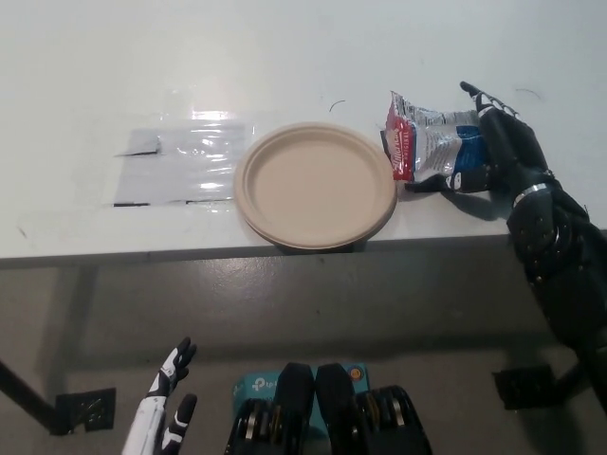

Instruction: The robot picks up a small bag of sunflower seeds on the right hand side and take it to the empty plate on the left hand side then pours some sunflower seeds on to the plate.

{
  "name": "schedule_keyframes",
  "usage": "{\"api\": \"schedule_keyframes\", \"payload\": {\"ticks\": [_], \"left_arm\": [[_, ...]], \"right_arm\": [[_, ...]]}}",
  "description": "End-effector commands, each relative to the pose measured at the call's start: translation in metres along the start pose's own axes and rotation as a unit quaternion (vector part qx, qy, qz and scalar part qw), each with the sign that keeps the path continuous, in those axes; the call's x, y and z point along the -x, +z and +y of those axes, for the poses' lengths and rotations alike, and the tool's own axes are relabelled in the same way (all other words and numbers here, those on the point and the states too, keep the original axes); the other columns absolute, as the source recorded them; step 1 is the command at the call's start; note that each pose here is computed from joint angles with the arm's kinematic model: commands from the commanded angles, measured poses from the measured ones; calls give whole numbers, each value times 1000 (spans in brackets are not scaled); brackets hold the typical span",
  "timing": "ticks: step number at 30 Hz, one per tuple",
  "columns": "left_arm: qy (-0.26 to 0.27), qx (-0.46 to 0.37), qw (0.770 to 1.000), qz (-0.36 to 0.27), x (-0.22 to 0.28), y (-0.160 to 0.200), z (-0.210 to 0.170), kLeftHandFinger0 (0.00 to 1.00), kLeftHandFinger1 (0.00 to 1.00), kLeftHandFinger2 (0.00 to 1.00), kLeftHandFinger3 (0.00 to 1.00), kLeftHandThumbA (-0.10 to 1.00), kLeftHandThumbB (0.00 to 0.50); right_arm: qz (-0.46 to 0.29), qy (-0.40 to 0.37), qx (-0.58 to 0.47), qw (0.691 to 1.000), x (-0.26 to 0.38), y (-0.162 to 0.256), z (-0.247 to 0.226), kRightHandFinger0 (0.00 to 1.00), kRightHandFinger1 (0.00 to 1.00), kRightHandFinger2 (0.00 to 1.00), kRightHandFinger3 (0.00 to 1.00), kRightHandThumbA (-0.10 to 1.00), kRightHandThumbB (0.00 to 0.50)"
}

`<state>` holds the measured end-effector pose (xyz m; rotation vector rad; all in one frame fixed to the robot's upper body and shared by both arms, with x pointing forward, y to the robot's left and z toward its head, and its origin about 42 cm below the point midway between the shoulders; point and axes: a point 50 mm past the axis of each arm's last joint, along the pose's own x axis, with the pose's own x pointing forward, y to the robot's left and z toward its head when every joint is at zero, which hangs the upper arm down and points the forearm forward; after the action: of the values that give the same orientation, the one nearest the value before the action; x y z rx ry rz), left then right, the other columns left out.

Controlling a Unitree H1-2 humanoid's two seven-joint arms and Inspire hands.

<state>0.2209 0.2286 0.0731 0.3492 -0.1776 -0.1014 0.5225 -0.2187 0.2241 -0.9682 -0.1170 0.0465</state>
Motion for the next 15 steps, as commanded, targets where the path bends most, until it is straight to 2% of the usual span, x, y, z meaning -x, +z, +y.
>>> {"api": "schedule_keyframes", "payload": {"ticks": [1,15], "left_arm": [[16,-2,999,-29,-2,5,2,1000,1000,1000,1000,1000,33],[21,-4,999,-36,-7,7,5,1000,1000,1000,1000,1000,30]], "right_arm": [[-33,-23,2,999,-19,27,-26,1000,1000,1000,1000,1000,500],[-3,9,22,1000,-28,20,-30,1000,1000,1000,1000,1000,500]]}}
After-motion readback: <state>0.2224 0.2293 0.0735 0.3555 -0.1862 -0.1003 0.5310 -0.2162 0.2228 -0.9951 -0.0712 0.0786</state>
